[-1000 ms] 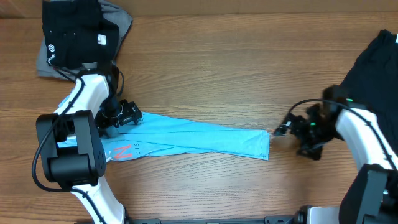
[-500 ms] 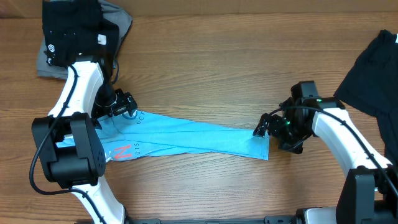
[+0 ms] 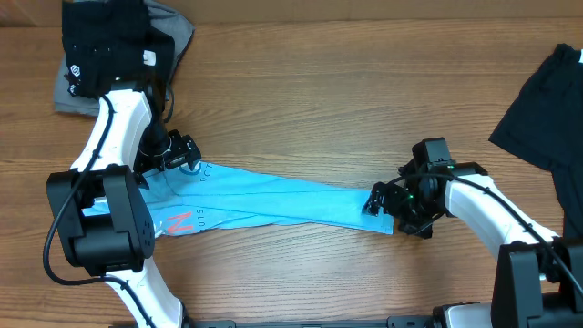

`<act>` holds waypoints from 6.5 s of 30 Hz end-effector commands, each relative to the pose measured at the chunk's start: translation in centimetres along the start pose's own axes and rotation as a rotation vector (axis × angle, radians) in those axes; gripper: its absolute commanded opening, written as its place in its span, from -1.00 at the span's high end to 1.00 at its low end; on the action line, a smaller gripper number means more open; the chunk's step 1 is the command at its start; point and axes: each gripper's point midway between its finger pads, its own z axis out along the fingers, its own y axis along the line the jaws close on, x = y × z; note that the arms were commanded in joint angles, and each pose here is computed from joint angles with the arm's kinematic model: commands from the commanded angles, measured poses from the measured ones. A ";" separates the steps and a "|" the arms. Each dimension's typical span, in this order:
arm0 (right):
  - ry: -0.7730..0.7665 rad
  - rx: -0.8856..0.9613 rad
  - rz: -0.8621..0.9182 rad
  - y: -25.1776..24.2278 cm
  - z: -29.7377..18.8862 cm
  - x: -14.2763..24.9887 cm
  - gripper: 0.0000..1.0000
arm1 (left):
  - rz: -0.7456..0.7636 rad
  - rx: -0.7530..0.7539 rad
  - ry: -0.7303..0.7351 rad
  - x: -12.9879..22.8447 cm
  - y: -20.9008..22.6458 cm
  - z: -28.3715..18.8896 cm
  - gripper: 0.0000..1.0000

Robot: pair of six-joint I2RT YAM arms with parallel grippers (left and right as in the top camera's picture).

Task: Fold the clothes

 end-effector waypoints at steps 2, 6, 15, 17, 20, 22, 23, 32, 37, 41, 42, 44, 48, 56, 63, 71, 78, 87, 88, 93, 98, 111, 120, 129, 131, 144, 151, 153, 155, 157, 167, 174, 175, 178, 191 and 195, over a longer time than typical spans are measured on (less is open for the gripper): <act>0.003 -0.022 -0.002 0.3 0.9 0.4 -1.00 | 0.014 0.010 -0.047 -0.6 0.1 -1.3 -1.00; 0.001 -0.044 0.006 0.2 1.6 0.6 -1.00 | 0.013 0.010 -0.047 -0.6 0.1 -1.3 -1.00; 0.005 -0.055 0.089 0.2 2.1 0.7 0.24 | 0.013 0.010 -0.047 -0.6 0.1 -1.3 -1.00; 0.003 -0.056 0.111 0.2 2.1 0.6 0.60 | 0.013 0.010 -0.047 -0.6 0.1 -1.3 -1.00; -0.009 -0.036 0.163 -0.2 2.1 0.3 0.92 | 0.013 0.010 -0.048 -0.7 0.1 -1.3 -1.00; -0.027 -0.011 0.201 -0.8 1.9 -0.1 0.92 | 0.013 0.010 -0.048 -0.7 0.1 -1.3 -1.00; -0.038 0.006 0.216 -1.2 1.6 -0.4 0.92 | 0.013 0.010 -0.047 -0.6 0.1 -1.3 -1.00; -0.113 0.206 0.467 -7.9 -4.3 -3.2 0.92 | 0.013 0.008 -0.044 -0.6 0.2 -1.3 -1.00; -0.133 0.261 0.545 -9.3 -8.4 -4.0 0.92 | 0.013 0.010 -0.046 -0.6 0.1 -1.3 -1.00; -0.164 0.325 0.505 -8.4 -11.0 -4.7 0.92 | 0.012 0.016 -0.060 -0.9 0.0 -1.3 -1.00; -0.167 0.340 0.482 -8.0 -11.1 -4.7 0.92 | 0.012 0.018 -0.064 -1.1 -0.1 -1.3 -1.00; -0.162 0.351 0.434 -6.9 -10.8 -4.6 0.92 | 0.011 0.021 -0.070 -1.2 -0.2 -1.4 -1.00; -0.158 0.354 0.333 -4.0 -9.6 -4.2 0.92 | 0.012 0.022 -0.071 -1.2 -0.2 -1.4 -1.00; -0.134 0.227 0.200 2.4 -7.7 -3.3 0.92 | 0.012 0.021 -0.070 -1.2 -0.2 -1.3 -1.00; -0.055 0.004 0.028 9.9 -5.7 -1.1 0.92 | 0.023 0.024 -0.081 -1.3 -0.7 -1.4 -1.00; -0.049 -0.035 -0.071 14.5 -4.0 1.7 0.92 | 0.035 0.022 -0.081 -1.1 -1.0 -1.4 -1.00; -0.050 -0.067 -0.114 16.8 -3.2 3.2 0.92 | 0.036 0.021 -0.079 -1.0 -1.0 -1.4 -1.00; -0.003 -0.024 -0.103 16.8 0.0 3.3 0.68 | 0.036 0.017 -0.074 -0.9 -0.9 -1.4 -1.00; 0.001 -0.021 -0.101 16.8 0.3 3.3 0.54 | 0.037 0.017 -0.073 -0.8 -0.9 -1.4 -1.00; 0.016 -0.025 -0.101 16.9 1.2 3.1 -0.18 | 0.037 0.017 -0.072 -0.8 -0.9 -1.4 -1.00; 0.021 -0.016 -0.127 16.3 0.5 2.8 -0.22 | 0.036 0.016 -0.069 -0.8 -0.9 -1.4 -1.00; 0.075 -0.122 -0.225 15.8 -4.3 0.5 -0.52 | 0.037 0.014 -0.066 -0.7 -0.9 -1.3 -1.00; 0.031 -0.118 -0.241 16.0 -4.1 -0.4 0.32 | 0.037 0.013 -0.064 -0.6 -0.9 -1.1 -1.00; 0.151 -0.232 -0.229 16.3 -0.6 1.1 0.74 | 0.038 0.011 -0.060 -0.5 -0.8 -1.1 -1.00; 0.201 -0.266 -0.218 16.4 0.4 1.7 0.78 | 0.038 0.011 -0.060 -0.5 -0.8 -1.1 -1.00; 0.227 -0.333 -0.138 15.3 4.7 -0.8 0.60 | 0.038 0.006 -0.051 -0.3 -0.7 -1.0 -1.00; 0.226 -0.334 -0.141 14.8 3.9 -1.3 0.75 | 0.038 0.006 -0.051 -0.3 -0.7 -1.0 -1.00; 0.236 -0.364 -0.173 15.5 3.2 -1.1 0.78 | 0.038 0.006 -0.050 -0.3 -0.7 -1.0 -1.00; 0.241 -0.406 -0.211 16.5 1.9 -0.8 0.78 | 0.038 0.006 -0.050 -0.3 -0.7 -1.0 -1.00; 0.229 -0.426 -0.233 17.4 0.5 -0.8 0.78 | 0.038 0.005 -0.050 -0.3 -0.7 -1.0 -1.00; 0.070 -0.269 -0.233 15.8 -7.3 -2.9 -0.88 | 0.038 0.005 -0.050 -0.3 -0.7 -1.0 -1.00; 0.008 0.109 -0.067 6.1 -8.2 -5.0 -1.00 | 0.037 0.008 -0.056 -0.4 -0.7 -1.0 -1.00; 0.011 0.112 -0.079 5.8 -8.1 -5.1 -1.00 | 0.037 0.009 -0.057 -0.5 -0.8 -1.0 -1.00; 0.032 0.118 -0.133 5.1 -7.5 -4.7 -1.00 | 0.036 0.012 -0.061 -0.6 -0.8 -1.0 -1.00; 0.107 0.071 -0.119 2.9 -2.1 -2.2 -1.00 | 0.105 0.013 -0.072 -0.8 -0.9 -1.0 -1.00; 0.110 0.072 -0.118 2.8 -1.9 -2.1 -1.00 | 0.144 0.029 -0.105 -2.0 -0.7 -1.0 -0.99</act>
